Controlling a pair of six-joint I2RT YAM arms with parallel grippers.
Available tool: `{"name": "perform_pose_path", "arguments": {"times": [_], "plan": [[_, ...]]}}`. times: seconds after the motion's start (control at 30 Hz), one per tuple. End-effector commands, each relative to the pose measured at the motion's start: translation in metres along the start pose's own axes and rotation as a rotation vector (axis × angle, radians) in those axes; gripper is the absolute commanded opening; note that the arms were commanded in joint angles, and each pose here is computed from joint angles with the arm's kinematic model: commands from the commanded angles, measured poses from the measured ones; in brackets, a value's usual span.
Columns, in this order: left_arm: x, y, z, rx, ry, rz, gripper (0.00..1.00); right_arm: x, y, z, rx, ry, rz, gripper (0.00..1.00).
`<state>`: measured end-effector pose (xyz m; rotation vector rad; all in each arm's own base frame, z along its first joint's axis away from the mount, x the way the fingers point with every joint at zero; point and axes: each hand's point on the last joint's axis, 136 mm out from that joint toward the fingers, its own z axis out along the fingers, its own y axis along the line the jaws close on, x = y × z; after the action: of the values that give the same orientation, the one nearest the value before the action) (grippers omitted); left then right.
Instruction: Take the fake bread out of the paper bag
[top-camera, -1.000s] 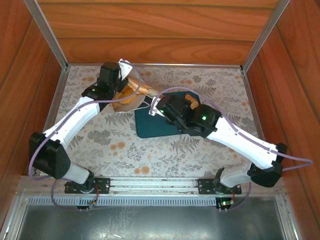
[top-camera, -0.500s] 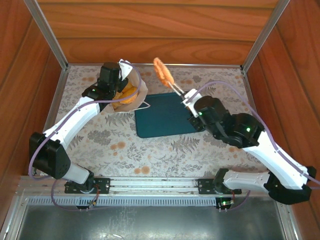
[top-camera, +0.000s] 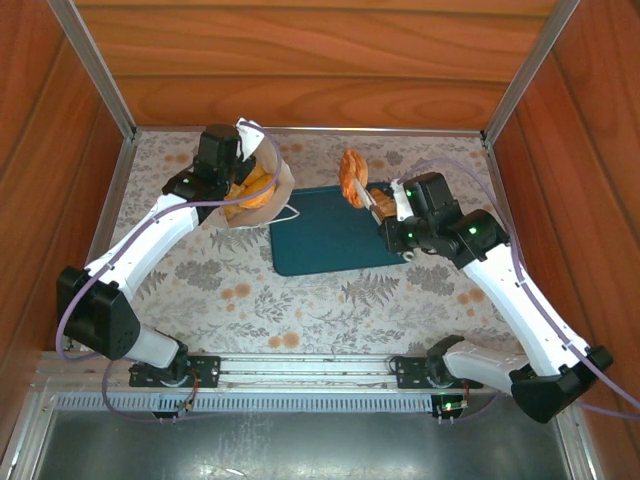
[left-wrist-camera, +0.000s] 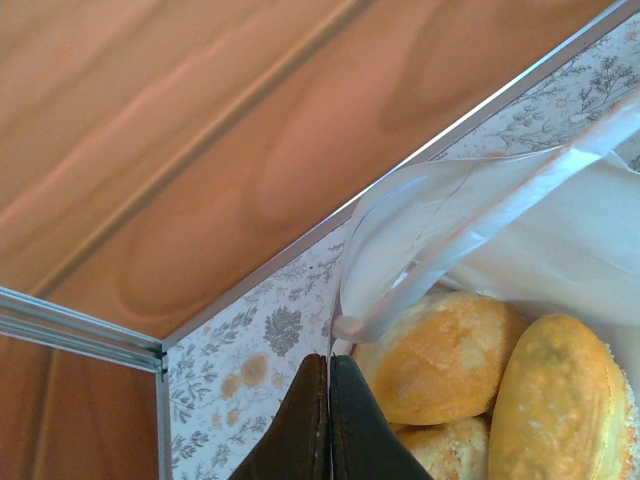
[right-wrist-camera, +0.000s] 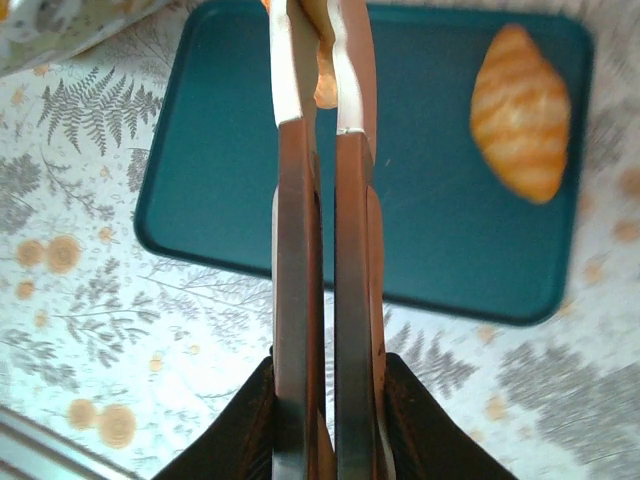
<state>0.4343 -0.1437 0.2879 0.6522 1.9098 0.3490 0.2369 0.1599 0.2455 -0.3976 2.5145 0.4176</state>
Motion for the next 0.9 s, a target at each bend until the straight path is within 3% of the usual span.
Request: {"name": "perform_pose_path", "arguments": {"times": [0.0, 0.3, 0.87], "plan": [[-0.012, 0.012, -0.008, -0.020, -0.044, -0.033, 0.00, -0.008, 0.016, 0.007, -0.196, -0.024, 0.165, 0.23], [-0.012, 0.012, -0.007, -0.019, -0.044, -0.037, 0.00, -0.004, 0.005, 0.051, -0.376, 0.035, 0.379, 0.23], [-0.011, 0.009, -0.003, -0.015, -0.038, -0.034, 0.00, 0.004, -0.018, 0.104, -0.428, 0.138, 0.518, 0.26]]}}
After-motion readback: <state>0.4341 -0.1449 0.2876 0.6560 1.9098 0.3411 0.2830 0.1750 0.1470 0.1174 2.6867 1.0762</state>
